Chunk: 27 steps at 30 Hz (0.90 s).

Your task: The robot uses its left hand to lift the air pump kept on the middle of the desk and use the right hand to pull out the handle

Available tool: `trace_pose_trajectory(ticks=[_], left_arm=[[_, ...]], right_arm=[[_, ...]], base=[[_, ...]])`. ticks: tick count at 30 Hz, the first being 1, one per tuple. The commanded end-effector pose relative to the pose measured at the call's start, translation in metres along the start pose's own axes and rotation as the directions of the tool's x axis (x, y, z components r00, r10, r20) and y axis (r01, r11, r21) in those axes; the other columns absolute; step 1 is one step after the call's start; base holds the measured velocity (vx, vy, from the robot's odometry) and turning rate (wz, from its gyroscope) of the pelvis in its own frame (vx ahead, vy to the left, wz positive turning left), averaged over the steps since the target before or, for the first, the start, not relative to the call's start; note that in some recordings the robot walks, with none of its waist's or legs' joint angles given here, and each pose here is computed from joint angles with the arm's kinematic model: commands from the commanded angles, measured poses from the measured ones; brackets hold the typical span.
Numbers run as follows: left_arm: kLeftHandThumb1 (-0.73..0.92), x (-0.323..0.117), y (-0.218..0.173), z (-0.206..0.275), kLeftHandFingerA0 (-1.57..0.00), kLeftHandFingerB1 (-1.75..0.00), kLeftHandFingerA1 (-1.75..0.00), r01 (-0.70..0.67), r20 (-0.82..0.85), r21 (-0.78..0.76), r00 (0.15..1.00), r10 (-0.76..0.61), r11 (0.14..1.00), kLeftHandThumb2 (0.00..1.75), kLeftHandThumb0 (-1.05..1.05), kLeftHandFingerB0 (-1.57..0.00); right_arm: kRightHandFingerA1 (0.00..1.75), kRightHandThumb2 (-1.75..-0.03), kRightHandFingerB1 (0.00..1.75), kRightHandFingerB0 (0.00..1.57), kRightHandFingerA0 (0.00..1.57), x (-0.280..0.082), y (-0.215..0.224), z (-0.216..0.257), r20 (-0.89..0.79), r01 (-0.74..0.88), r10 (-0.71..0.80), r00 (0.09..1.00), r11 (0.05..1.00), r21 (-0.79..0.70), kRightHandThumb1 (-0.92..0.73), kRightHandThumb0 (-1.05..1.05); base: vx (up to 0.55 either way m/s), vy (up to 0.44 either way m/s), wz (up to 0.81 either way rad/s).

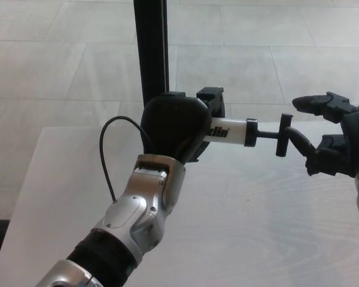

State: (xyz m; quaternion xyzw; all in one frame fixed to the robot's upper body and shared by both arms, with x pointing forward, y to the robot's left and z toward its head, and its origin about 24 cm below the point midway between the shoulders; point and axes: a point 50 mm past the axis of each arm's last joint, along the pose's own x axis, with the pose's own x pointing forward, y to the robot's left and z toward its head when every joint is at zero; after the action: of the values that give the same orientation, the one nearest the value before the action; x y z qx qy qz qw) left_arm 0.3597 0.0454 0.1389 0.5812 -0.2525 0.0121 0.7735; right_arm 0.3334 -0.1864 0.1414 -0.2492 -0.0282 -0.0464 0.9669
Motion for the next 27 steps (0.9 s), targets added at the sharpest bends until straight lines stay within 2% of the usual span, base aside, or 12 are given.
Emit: trace_pose_trajectory(ticks=[1,2,6,10,11,14,15,18,19,22,24,27], left_arm=[[0.67,0.009,0.007,0.006,-0.81,-1.45,-1.71,-0.014,0.011,-0.004,1.0,0.014,1.0,0.66,-0.13,-0.61],[0.65,0.009,0.008,0.006,-0.72,-1.36,-1.67,-0.014,0.013,-0.001,1.0,0.014,1.0,0.66,-0.2,-0.67],[0.69,0.011,0.01,0.008,-0.79,-1.43,-1.72,-0.001,0.02,0.0,1.0,0.001,1.0,0.59,-0.15,-0.58],[0.67,0.012,0.01,0.007,-0.71,-1.29,-1.65,0.0,0.019,0.0,1.0,0.0,1.0,0.61,-0.23,-0.67],[0.65,0.012,0.01,0.007,-0.72,-1.04,-1.63,0.003,0.016,0.005,1.0,-0.003,1.0,0.62,-0.24,-0.74],[0.63,0.012,0.01,0.008,-0.74,-0.79,-1.59,-0.007,0.022,-0.007,1.0,0.008,1.0,0.61,-0.29,-0.83],[0.65,0.013,0.01,0.008,-0.73,-0.89,-1.59,0.0,0.017,-0.017,1.0,0.001,1.0,0.62,-0.31,-0.79],[0.64,0.013,0.01,0.009,-0.73,-0.82,-1.58,0.01,0.016,-0.02,1.0,-0.01,1.0,0.62,-0.31,-0.82],[0.63,0.013,0.01,0.008,-0.72,-1.21,-1.6,0.009,0.027,-0.003,1.0,-0.009,1.0,0.6,-0.26,-0.71],[0.65,0.013,0.01,0.009,-0.74,-1.18,-1.62,0.0,0.035,0.014,0.999,0.0,1.0,0.61,-0.26,-0.73],[0.67,0.013,0.01,0.009,-0.76,-1.29,-1.63,0.004,0.031,0.006,1.0,-0.005,1.0,0.62,-0.22,-0.7],[0.66,0.012,0.01,0.008,-0.72,-1.35,-1.65,-0.006,0.036,0.003,0.999,0.006,1.0,0.65,-0.22,-0.68]], right_arm=[[1.45,-0.59,0.47,0.46,1.04,0.002,-0.003,-0.001,-0.027,-0.025,0.024,0.999,0.999,-0.031,-0.56,-0.32],[1.43,-0.59,0.46,0.47,1.04,0.002,-0.002,-0.001,-0.032,-0.035,0.033,0.999,0.999,-0.034,-0.55,-0.34],[1.43,-0.58,0.48,0.5,1.06,0.002,0.002,-0.001,-0.041,-0.05,0.048,0.998,0.997,-0.058,-0.53,-0.34],[1.45,-0.58,0.5,0.54,1.07,0.002,0.004,0.0,-0.037,-0.063,0.061,0.997,0.996,-0.056,-0.54,-0.34],[1.45,-0.59,0.49,0.54,1.08,0.002,0.004,0.001,-0.042,-0.064,0.061,0.997,0.996,-0.066,-0.54,-0.37],[1.48,-0.6,0.5,0.57,1.06,0.001,0.007,0.002,-0.036,-0.071,0.069,0.997,0.996,-0.057,-0.57,-0.34],[1.53,-0.61,0.55,0.64,1.05,0.001,0.008,0.003,-0.031,-0.069,0.067,0.997,0.996,-0.051,-0.59,-0.33],[1.54,-0.6,0.56,0.71,1.03,0.001,0.009,0.004,-0.022,-0.058,0.057,0.998,0.998,-0.03,-0.62,-0.31],[1.6,-0.68,0.64,0.8,1.03,0.002,0.009,0.004,-0.007,-0.048,0.048,0.999,0.997,-0.058,-0.64,-0.27],[1.68,-0.77,0.7,0.92,1.03,0.002,0.008,0.005,0.012,-0.044,0.045,0.999,0.995,-0.084,-0.67,-0.2],[1.7,-0.82,0.87,0.96,1.02,0.003,0.006,0.006,0.005,-0.046,0.047,0.999,0.996,-0.082,-0.67,-0.17],[1.68,-0.87,0.97,0.96,1.01,0.004,0.004,0.007,0.009,-0.046,0.046,0.999,0.995,-0.086,-0.65,-0.17]], base=[[0.0,0.0,0.0],[0.0,0.0,0.0],[0.0,0.0,0.0],[0.0,0.0,0.0],[0.0,0.0,0.0],[0.0,0.0,0.0],[0.0,0.0,0.0],[0.0,0.0,0.0],[0.0,0.0,0.0],[0.0,0.0,0.0],[0.0,0.0,0.0],[0.0,0.0,0.0]])
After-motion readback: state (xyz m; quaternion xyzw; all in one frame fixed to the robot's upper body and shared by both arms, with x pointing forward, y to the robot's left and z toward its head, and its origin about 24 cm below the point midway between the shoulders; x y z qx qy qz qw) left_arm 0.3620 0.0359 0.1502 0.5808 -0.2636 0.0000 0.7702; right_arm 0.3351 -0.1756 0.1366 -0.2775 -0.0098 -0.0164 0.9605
